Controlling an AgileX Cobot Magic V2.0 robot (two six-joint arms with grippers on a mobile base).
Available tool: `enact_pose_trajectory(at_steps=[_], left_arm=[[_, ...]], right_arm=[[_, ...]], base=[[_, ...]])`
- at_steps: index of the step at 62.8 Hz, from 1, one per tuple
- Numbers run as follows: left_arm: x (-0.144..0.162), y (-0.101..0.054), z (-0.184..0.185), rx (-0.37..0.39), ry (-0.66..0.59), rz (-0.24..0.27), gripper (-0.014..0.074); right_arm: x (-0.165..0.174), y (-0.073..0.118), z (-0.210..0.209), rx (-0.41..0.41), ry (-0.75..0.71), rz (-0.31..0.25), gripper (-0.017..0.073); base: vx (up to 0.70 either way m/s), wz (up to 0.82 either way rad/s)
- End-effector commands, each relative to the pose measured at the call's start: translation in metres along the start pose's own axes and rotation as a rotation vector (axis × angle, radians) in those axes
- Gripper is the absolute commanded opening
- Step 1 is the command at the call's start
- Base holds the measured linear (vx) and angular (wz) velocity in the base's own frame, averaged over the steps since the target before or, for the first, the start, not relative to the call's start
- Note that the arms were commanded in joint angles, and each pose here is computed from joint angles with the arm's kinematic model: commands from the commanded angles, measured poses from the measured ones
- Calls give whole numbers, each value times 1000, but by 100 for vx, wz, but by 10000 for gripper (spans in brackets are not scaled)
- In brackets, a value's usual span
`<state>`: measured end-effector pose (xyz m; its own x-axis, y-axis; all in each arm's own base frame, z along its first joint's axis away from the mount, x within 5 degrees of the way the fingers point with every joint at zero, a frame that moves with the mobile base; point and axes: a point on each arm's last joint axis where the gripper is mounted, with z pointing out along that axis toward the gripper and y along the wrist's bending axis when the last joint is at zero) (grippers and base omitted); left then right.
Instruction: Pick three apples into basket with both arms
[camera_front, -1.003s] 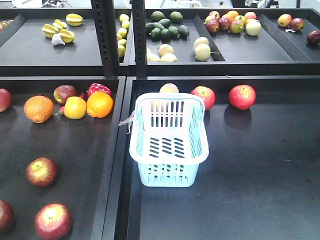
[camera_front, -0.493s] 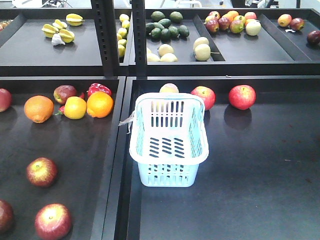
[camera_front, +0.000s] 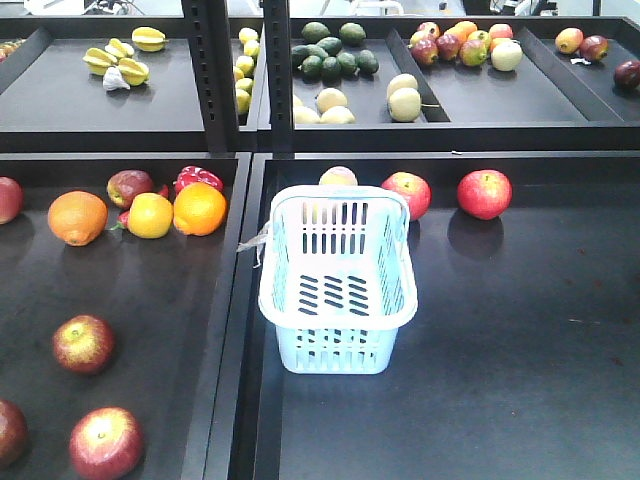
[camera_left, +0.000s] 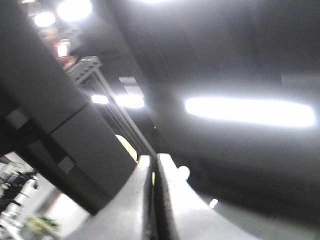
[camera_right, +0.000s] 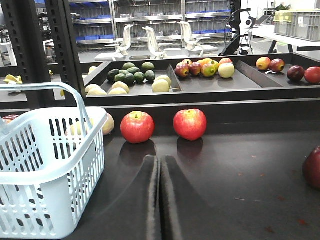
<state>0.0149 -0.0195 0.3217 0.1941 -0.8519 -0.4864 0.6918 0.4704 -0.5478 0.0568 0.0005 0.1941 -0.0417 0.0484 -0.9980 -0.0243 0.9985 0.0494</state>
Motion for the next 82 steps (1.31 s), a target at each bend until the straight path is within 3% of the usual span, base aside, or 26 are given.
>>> enact_pose_trajectory(at_steps=[1,7,19,25,38,47,55,66,82], left_arm=[[-12,-24,25,37,80,195,-6],[-18,-36,49,47,148,341,-5],[-12,-22,101,17,328,373,26],[3,-11,124,93,493,424,84],[30,22,174,224,810,467,277],[46,55,211,252,940,469,440],[57,85,243,283,1018,486,531],[75,114,281,383,1123,506,544],[115,147,320,482,1170,456,544]], right_arm=[[-2,1,0,-15,-68,-13,-4],[-2,1,0,-15,-68,-13,-4],[-2,1,0,-15,-68,-13,-4],[-2,1,0,-15,-68,-13,-4],[-2,1,0,-15,-68,-13,-4],[-2,1,0,-15,-68,-13,-4],[-2,1,0,-15,-68,-13,-4],[-2,1,0,-15,-68,-13,-4],[-2,1,0,-15,-68,-13,-4]], base=[[0,0],[0,0],[0,0],[0,0],[0,0],[0,0],[0,0],[0,0],[0,0]])
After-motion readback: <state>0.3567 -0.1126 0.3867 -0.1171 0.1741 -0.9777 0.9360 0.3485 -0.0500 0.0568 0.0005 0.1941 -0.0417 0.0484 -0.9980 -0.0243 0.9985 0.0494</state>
